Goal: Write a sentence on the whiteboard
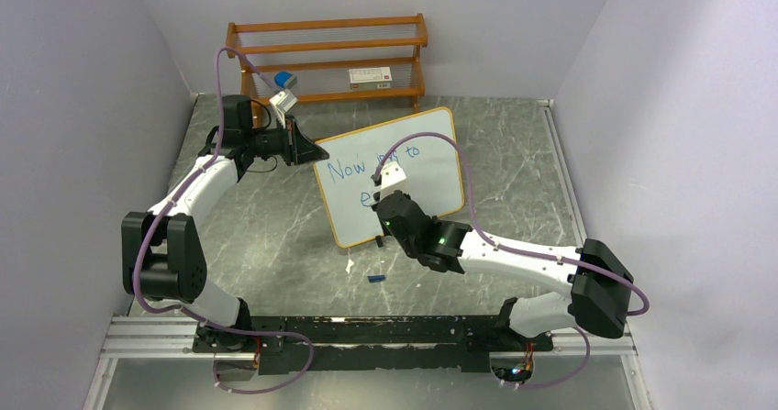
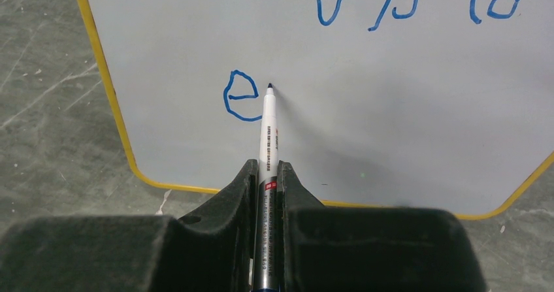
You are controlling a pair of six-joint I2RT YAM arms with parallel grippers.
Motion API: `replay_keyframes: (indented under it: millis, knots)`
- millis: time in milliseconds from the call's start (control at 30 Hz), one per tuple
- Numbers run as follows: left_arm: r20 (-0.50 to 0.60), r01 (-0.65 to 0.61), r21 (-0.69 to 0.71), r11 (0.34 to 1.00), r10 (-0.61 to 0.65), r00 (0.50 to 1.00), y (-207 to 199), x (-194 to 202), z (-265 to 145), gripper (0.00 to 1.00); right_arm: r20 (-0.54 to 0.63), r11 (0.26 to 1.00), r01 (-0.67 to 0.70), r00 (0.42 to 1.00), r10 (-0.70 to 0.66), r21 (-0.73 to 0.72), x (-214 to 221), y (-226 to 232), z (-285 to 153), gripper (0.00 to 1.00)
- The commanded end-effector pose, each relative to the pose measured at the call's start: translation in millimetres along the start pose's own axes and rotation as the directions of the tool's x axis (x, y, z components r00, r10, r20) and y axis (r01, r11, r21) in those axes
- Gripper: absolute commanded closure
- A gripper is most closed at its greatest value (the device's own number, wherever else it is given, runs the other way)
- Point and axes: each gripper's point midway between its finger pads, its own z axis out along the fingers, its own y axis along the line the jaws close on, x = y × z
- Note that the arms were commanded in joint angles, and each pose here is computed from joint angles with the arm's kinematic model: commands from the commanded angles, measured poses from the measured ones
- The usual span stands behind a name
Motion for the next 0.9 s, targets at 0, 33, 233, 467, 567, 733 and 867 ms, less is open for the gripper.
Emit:
replay_keyframes:
  millis: [0, 33, 233, 467, 567, 733, 867]
  knots:
    - [-0.155, 0.009, -0.162, 0.987, -0.034, 0.987, 39.7, 63.5, 13.7, 0.95, 0.058, 0.999, -0.033, 0.998, 0.032, 0.029, -20.3, -3.3, 2.7, 1.00]
    - [-0.155, 0.010, -0.160, 0.987, -0.035, 0.987, 39.3, 63.5, 14.0, 0.95, 0.059, 0.999, -0.032, 0.998, 0.030, 0.030, -21.1, -3.1, 2.9, 1.00]
    - [-0.155, 0.010, -0.160, 0.987, -0.035, 0.987, 39.2, 63.6, 14.1, 0.95, 0.039, 0.999, -0.027, 0.999, 0.025, 0.038, -15.4, -3.3, 7.8, 1.00]
    - [-0.156, 0.012, -0.161, 0.987, -0.037, 0.987, 39.8, 63.9, 14.4, 0.95, -0.004, 0.999, -0.013, 1.000, 0.013, 0.041, -3.6, -4.9, 9.3, 1.00]
    - [-0.157, 0.013, -0.161, 0.987, -0.038, 0.987, 39.9, 64.0, 14.5, 0.95, -0.026, 0.999, -0.013, 1.000, 0.014, 0.039, 1.8, -5.3, 7.8, 1.00]
    - [-0.157, 0.013, -0.160, 0.987, -0.039, 0.987, 40.0, 64.2, 14.6, 0.95, -0.061, 0.999, -0.010, 0.998, 0.012, 0.039, 11.5, -7.7, 3.9, 1.00]
    - [-0.157, 0.013, -0.161, 0.987, -0.039, 0.987, 40.2, 64.6, 14.6, 0.95, -0.080, 0.999, -0.011, 0.997, 0.014, 0.039, 17.2, -9.2, 1.2, 1.00]
